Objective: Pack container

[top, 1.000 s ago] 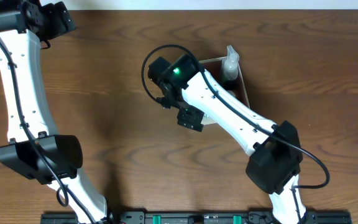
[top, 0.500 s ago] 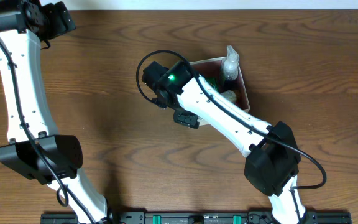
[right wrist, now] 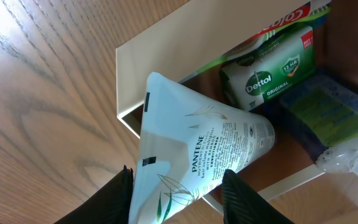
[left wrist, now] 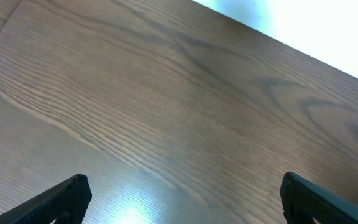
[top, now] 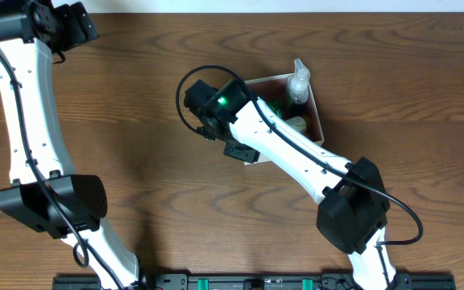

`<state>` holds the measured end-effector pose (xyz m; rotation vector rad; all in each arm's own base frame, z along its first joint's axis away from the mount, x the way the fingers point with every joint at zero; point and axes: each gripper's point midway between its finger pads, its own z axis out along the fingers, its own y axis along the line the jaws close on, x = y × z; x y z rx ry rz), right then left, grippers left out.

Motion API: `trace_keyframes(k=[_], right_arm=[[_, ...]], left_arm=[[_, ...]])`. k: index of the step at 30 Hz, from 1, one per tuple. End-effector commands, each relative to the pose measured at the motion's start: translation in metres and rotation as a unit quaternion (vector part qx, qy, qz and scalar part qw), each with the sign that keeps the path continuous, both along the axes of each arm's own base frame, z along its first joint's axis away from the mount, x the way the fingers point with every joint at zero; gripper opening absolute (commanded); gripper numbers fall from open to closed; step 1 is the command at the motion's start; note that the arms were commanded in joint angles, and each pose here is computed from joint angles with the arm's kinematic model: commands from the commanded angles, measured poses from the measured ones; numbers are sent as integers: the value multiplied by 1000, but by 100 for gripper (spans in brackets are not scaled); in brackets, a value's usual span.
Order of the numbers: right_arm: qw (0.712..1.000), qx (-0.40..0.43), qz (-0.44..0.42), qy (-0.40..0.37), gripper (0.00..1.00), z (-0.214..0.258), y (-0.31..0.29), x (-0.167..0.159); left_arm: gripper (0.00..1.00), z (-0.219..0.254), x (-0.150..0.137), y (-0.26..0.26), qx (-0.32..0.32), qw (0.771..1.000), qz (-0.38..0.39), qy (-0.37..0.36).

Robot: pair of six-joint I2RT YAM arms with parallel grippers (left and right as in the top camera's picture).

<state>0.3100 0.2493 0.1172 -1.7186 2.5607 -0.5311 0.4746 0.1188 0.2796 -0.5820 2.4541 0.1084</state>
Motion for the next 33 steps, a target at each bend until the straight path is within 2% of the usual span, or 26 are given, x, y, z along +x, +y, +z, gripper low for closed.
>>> trace_keyframes(k=[1,15,19,24,28,33], right_arm=[[1000,2,1,16,46,-8,2,-5],[999,-28,-5,37,45,-25,-15,-12],[999,-42,-2,11,34,-23,-18,-3],[999,-42,-4,0,30,-22,-19,3],[999,-36,-10,-6,15,-22,-18,6],[999,-30,-43,-15,1,-22,-23,11]], left_arm=[[97,-2,-1,4,6,1000,3,5],[98,-2,-1,4,6,1000,3,5],[98,-2,-1,4,6,1000,3,5],[98,-2,-1,4,6,1000,3,5],[98,-2,-1,4,6,1000,3,5],[98,-2,-1,4,6,1000,3,5]])
